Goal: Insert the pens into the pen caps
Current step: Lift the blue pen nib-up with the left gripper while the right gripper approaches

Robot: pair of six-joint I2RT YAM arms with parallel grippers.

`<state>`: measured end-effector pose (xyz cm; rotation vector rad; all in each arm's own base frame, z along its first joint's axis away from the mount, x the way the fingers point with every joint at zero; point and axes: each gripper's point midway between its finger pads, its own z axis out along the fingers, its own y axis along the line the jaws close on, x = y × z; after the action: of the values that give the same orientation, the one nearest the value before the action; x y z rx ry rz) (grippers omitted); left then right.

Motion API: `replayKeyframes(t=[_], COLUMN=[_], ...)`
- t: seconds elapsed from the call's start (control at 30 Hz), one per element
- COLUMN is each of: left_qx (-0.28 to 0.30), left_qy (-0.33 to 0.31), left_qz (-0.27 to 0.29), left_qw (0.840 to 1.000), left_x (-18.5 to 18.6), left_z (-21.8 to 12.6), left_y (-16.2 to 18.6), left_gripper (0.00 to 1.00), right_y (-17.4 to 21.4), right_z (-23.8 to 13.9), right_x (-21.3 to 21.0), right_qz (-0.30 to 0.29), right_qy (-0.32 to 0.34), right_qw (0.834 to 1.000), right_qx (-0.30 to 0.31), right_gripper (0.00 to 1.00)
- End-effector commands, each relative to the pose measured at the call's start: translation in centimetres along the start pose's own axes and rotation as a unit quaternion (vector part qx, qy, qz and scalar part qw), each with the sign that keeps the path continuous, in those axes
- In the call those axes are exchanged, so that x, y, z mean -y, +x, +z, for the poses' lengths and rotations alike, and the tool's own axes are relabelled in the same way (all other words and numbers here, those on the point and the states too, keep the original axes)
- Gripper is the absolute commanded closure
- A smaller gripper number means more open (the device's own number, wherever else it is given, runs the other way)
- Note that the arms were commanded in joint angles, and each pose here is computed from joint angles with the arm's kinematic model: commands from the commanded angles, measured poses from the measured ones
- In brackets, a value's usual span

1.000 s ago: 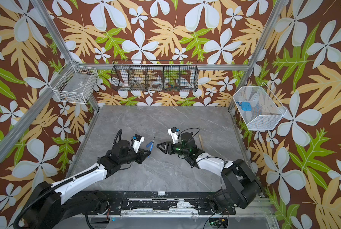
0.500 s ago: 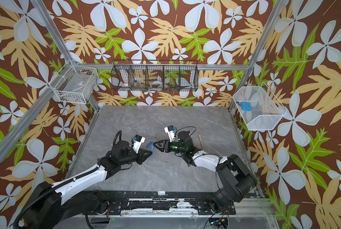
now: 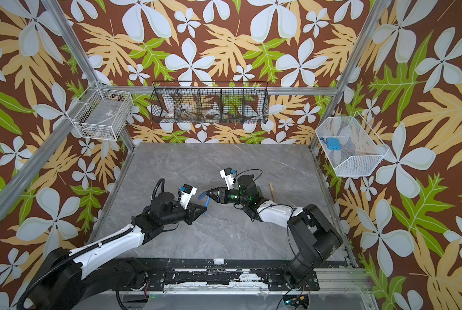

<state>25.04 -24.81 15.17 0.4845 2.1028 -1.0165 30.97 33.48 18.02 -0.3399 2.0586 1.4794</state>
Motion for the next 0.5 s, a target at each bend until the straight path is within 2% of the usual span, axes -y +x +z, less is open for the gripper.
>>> replayKeyframes(t=[0.0,0.2,0.27,0.3,0.4,0.47], left_qx=[0.019,0.023,0.020,0.021,0.029,0.037], left_qy=[0.010,0.008,0.012,0.014,0.020,0.024], left_qz=[0.012,0.008,0.004,0.003,0.007,0.011], left_qw=[1.000,1.000,1.000,1.000,0.999,0.999], left_x=[0.6,0.5,0.6,0.7,1.2,1.5], left_z=[0.0,0.1,0.2,0.1,-0.3,-0.7], left_y=[-0.9,-1.3,-1.3,-1.4,-1.7,-2.0], left_gripper=[0.98,0.96,0.80,0.75,0.55,0.46], right_y=[-0.2,-0.7,-0.9,-0.9,-0.7,-0.5], right_z=[0.1,0.1,0.0,-0.1,-0.3,-0.5], right_x=[-0.7,-1.7,-2.0,-2.0,-2.0,-2.0], right_qz=[-0.007,-0.006,-0.006,-0.009,-0.026,-0.038], right_qy=[-0.015,-0.033,-0.034,-0.033,-0.017,-0.004], right_qw=[1.000,0.999,0.999,0.999,0.999,0.999], right_qx=[0.002,0.004,0.004,0.004,-0.010,-0.023], right_gripper=[0.70,0.92,0.97,0.99,1.00,1.00])
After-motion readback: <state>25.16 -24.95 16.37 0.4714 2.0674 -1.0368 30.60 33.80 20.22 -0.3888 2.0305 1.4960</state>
